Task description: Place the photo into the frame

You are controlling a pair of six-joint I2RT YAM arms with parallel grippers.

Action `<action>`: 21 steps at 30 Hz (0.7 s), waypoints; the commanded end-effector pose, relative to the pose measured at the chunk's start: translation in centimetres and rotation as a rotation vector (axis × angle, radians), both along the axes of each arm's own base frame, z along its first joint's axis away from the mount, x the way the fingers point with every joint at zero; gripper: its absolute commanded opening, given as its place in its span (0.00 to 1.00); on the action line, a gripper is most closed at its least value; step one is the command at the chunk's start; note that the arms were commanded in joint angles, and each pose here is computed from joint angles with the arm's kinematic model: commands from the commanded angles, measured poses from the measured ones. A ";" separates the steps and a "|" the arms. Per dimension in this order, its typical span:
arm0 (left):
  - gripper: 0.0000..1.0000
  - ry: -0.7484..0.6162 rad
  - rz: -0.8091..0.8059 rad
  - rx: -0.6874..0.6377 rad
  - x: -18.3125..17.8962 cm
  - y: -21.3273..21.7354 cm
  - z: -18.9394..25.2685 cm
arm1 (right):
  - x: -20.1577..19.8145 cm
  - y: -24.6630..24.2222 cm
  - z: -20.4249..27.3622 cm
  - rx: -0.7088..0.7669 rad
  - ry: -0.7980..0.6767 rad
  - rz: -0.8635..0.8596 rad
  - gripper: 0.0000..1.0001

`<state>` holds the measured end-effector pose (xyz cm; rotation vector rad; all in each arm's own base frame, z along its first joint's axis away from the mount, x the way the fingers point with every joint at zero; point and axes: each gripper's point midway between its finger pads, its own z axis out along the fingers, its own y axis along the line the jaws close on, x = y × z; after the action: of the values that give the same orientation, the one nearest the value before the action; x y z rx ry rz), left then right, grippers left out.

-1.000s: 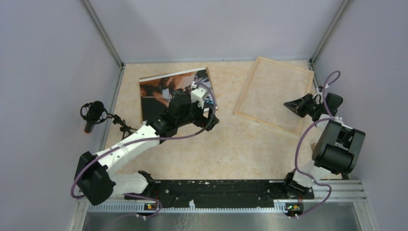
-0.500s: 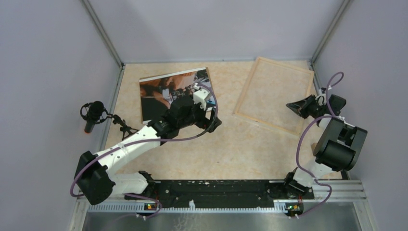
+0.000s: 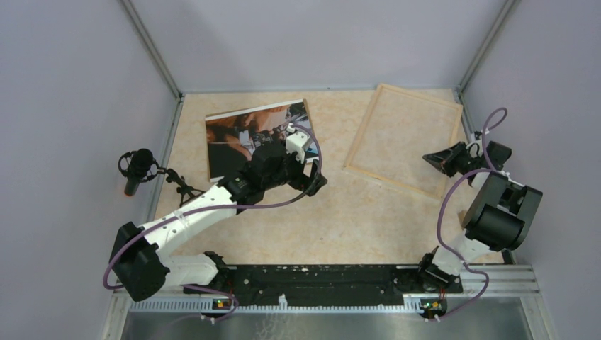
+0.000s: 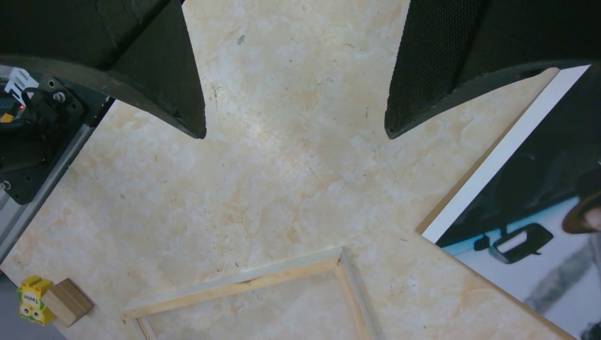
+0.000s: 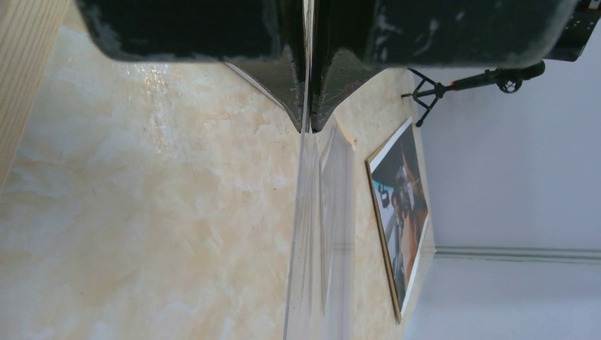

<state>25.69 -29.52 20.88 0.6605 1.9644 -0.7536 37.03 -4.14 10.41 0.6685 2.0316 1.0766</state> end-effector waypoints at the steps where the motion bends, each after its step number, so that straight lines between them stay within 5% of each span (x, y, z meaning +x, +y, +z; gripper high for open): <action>1: 0.98 -0.044 -0.004 -0.032 0.2 -0.4 1.1 | 0.8 -1.0 1.2 -0.047 -0.072 0.021 0.00; 21: 0.98 -0.042 -0.017 -0.034 -0.1 -0.7 1.0 | 0.4 -1.2 0.8 -0.051 -0.064 0.010 0.00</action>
<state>25.48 -29.81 21.01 0.6686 1.9566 -0.7617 36.80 -4.37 10.03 0.6814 2.0391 1.0770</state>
